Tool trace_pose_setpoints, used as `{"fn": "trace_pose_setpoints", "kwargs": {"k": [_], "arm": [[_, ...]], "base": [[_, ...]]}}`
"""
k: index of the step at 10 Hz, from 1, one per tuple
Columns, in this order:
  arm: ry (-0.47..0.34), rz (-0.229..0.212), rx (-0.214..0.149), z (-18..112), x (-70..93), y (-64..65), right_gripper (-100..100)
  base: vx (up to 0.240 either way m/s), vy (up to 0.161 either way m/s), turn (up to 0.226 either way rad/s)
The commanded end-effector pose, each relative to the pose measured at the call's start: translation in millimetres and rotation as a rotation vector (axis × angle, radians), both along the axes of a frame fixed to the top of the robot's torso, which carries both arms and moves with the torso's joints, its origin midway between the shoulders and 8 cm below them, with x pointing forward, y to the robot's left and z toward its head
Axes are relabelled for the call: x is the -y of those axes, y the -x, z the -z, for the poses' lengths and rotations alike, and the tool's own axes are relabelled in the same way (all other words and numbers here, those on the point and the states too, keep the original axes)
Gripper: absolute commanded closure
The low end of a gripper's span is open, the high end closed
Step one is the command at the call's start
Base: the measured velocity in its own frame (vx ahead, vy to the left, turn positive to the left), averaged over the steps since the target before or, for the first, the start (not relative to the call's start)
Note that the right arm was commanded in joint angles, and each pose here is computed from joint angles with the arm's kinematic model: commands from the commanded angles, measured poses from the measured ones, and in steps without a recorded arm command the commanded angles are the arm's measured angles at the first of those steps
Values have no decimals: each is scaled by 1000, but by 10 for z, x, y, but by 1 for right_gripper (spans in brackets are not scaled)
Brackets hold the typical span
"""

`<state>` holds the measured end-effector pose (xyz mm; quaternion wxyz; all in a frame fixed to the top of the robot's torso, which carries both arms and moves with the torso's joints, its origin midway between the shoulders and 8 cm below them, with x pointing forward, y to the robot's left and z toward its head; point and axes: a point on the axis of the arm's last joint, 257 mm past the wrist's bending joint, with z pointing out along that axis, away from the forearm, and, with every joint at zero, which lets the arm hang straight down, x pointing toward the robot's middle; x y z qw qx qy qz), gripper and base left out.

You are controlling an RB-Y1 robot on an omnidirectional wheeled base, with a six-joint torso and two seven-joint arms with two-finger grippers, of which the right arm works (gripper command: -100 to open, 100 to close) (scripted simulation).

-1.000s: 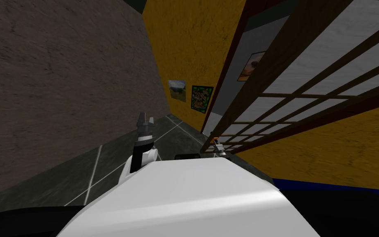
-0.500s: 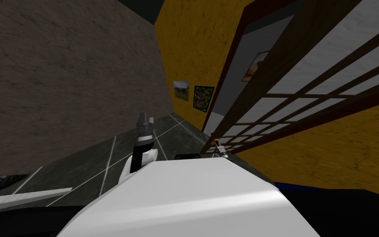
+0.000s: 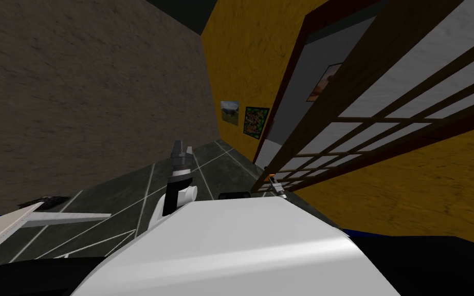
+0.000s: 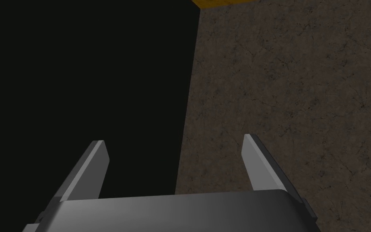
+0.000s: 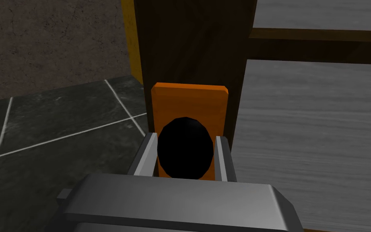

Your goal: Pull the door open

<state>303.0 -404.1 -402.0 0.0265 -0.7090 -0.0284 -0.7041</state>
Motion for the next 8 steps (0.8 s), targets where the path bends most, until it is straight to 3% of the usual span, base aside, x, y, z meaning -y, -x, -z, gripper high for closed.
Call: {"fn": "trace_pose_setpoints", "kwargs": {"k": [1, 5, 8], "arm": [[-1, -9, 2, -4, -7, 51, 100], [-2, -31, 5, -13, 0, 176, 100], [-4, -41, 0, 7, -23, 213, 100]], "base": [[-188, -65, 125], [-206, -80, 163], [-148, -48, 84]]}}
